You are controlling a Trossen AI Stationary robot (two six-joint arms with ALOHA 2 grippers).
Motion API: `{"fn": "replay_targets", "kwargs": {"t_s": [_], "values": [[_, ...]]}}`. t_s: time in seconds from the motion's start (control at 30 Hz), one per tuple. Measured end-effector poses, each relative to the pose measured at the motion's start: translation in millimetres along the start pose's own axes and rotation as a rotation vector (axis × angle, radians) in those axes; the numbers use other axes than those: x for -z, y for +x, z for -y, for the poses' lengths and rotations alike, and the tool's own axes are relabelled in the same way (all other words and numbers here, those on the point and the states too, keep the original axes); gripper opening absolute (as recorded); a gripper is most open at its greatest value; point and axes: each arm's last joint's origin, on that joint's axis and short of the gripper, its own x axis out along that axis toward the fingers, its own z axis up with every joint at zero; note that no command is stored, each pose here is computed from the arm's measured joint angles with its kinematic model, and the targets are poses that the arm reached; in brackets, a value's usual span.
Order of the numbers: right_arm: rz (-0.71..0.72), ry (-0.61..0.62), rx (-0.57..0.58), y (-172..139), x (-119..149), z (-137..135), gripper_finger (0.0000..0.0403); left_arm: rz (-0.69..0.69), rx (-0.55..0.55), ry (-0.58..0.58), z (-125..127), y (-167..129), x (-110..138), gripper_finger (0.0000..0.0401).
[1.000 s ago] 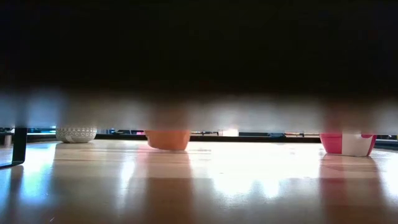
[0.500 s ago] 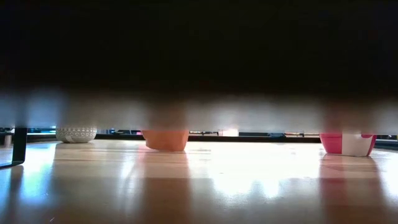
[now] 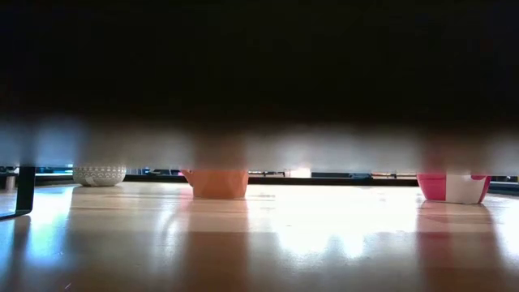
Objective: Place coffee mugs
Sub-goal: Put the orange mug on the shelf
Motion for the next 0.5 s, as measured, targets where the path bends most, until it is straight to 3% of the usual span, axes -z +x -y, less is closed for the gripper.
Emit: {"fn": "replay_targets", "kwargs": {"t_s": [0.27, 0.5], "values": [[0.0, -0.001, 0.0, 0, 0, 0, 0.0024, 0.034, -0.017, 0.451, -1, 0, -3, 0.0156], [-0.011, 0.052, -0.002, 0, 1, 0, 0.0024, 0.117, 0.064, 0.597, 3, 0, -15, 0.0157]]}}
